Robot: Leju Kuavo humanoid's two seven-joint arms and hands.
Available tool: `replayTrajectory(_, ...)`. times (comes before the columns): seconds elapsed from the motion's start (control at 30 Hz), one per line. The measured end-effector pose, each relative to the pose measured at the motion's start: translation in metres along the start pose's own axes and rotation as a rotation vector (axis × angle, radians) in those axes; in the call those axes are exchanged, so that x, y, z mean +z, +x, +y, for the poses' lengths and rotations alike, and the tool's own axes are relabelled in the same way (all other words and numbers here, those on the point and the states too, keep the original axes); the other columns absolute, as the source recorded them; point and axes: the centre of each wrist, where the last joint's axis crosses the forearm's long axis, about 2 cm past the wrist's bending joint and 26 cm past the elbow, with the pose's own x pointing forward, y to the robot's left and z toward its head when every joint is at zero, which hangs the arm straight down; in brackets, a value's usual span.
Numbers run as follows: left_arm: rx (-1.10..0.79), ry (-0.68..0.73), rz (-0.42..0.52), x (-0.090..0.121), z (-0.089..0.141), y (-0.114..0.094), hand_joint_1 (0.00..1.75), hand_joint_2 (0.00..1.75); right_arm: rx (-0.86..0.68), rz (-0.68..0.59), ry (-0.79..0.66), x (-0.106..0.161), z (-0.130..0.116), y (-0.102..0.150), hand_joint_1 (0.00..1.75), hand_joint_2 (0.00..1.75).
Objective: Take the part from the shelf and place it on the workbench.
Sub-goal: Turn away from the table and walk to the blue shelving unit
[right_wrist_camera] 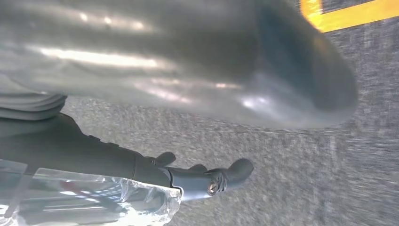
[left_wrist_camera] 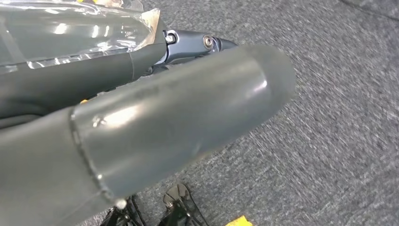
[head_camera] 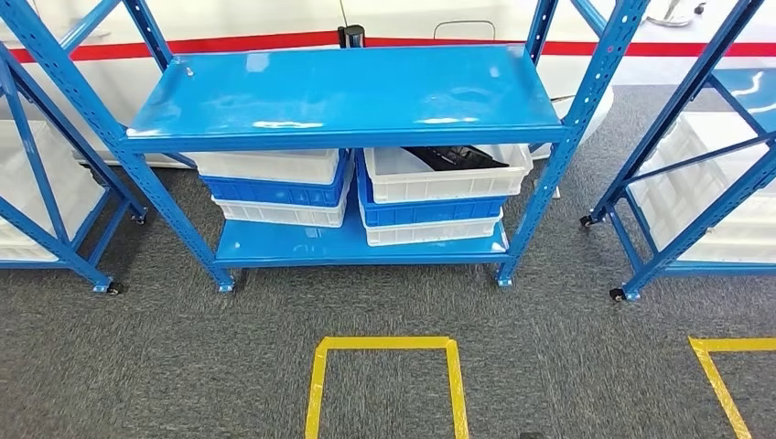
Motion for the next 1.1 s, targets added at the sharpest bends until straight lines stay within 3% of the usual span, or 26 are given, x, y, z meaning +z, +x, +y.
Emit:
replayTrajectory(0.13, 0.015, 0.004, 0.015, 0.0009, -0.0011, -0.0005, 0.00, 1.75, 0.003, -0.009, -0.005, -0.0013, -0.0018, 0.0041, 0.00, 0.00)
replayTrajectory(1.03, 0.028, 0.005, 0.022, 0.0014, -0.0025, 0.0004, 0.00, 1.75, -0.001, 0.014, -0.012, -0.0015, -0.0022, -0.0012, 0.00, 0.00)
replayTrajectory(1.07, 0.028, 0.004, 0.022, 0.0016, -0.0028, 0.0003, 0.00, 1.75, -0.002, 0.015, -0.014, -0.0017, -0.0024, -0.0012, 0.00, 0.44)
replayTrajectory(1.1, 0.027, 0.003, 0.022, 0.0017, -0.0028, 0.0002, 0.00, 1.75, -0.004, 0.016, -0.015, -0.0018, -0.0026, -0.0014, 0.00, 0.44)
